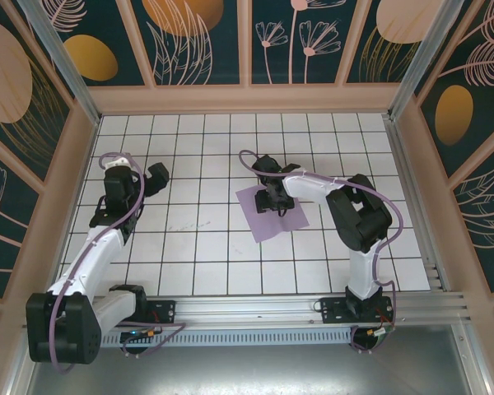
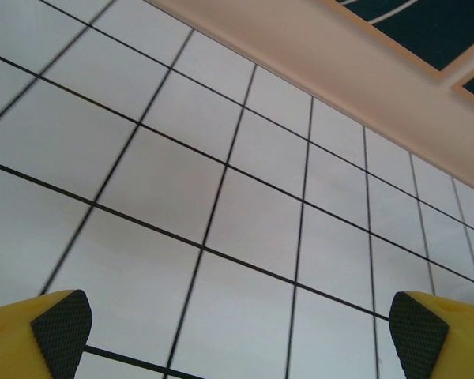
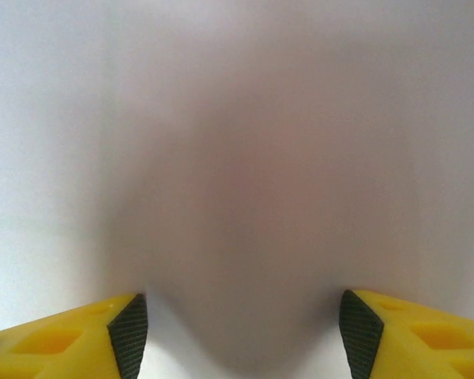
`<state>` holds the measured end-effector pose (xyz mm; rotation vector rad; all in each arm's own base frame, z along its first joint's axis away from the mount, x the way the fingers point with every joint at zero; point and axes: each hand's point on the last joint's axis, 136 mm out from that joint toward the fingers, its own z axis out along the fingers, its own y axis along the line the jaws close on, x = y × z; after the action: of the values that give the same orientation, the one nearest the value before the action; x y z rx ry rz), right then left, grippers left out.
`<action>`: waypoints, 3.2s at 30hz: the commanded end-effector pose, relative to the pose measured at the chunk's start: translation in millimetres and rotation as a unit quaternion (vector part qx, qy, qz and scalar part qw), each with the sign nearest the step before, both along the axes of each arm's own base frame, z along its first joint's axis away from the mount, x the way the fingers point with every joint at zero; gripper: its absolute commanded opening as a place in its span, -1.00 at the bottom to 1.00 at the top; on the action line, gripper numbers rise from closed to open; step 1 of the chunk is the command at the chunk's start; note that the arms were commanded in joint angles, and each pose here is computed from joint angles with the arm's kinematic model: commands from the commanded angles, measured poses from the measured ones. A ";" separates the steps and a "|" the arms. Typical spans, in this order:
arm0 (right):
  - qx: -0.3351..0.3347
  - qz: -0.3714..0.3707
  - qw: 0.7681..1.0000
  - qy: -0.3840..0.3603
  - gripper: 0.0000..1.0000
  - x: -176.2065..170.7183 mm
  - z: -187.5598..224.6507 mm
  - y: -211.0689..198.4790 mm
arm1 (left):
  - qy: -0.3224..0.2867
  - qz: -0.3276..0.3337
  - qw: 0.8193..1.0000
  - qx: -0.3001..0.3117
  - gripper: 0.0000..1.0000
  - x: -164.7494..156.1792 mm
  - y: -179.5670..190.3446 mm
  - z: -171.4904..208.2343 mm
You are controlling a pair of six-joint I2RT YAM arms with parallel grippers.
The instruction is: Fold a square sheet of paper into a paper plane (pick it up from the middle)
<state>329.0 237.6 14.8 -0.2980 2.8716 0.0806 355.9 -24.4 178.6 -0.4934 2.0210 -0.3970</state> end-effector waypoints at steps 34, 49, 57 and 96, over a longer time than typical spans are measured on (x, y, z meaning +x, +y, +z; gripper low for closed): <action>0.498 -0.075 0.859 0.086 -0.36 -2.2 72.8 57.1 | 0.089 -0.232 0.915 -0.319 0.65 -39.0 -170.8 -46.6; 0.543 -0.110 0.823 0.123 -0.32 -6.8 73.4 53.0 | 0.131 -0.279 0.870 -0.386 0.15 -36.8 -245.7 -65.0; 0.552 -0.111 0.816 0.131 -0.31 -9.8 76.3 53.5 | 0.134 -0.293 0.859 -0.398 0.03 -35.8 -259.3 -68.4; 0.404 -0.011 0.911 0.077 0.55 -17.6 55.4 40.0 | 0.188 -0.229 0.910 -0.291 -1.00 -29.5 -247.5 -127.5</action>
<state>317.8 265.2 72.8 0.0136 2.6588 1.2535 326.6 -279.9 64.8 -0.4712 2.3363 -1.4167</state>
